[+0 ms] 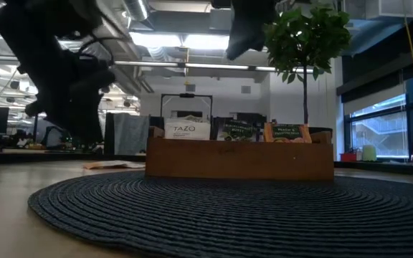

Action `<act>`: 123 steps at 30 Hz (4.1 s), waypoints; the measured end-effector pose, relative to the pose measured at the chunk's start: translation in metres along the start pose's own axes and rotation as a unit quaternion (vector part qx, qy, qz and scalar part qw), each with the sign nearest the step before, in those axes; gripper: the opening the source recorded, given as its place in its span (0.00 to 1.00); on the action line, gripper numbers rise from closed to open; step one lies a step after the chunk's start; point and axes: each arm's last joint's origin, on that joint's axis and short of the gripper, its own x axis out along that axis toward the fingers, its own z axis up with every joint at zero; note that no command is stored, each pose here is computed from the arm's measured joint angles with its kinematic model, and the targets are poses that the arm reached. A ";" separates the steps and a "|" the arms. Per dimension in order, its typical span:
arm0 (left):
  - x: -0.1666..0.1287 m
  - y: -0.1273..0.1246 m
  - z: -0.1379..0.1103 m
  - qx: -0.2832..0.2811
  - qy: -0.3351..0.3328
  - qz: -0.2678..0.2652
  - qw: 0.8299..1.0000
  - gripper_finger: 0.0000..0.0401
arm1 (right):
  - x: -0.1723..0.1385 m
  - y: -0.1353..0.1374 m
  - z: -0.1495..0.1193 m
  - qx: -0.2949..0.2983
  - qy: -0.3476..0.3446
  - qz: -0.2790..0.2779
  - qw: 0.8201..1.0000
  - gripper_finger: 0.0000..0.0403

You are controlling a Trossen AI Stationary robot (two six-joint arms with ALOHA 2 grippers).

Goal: Pick & Place Tea
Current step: Put the white tea bag into the left section of the wooden organizer

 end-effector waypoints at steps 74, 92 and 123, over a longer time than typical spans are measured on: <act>-0.056 -0.031 -0.158 0.132 0.126 -0.241 0.953 0.29 | 0.192 0.132 0.009 0.290 -0.112 0.275 0.910 0.45; -0.044 -0.047 -0.170 0.113 0.107 -0.285 0.946 0.29 | 0.217 0.128 -0.015 0.366 -0.001 0.215 0.905 0.45; -0.046 -0.055 -0.169 0.306 0.019 -0.341 0.888 0.29 | 0.219 0.121 -0.018 0.376 0.000 0.179 0.909 0.45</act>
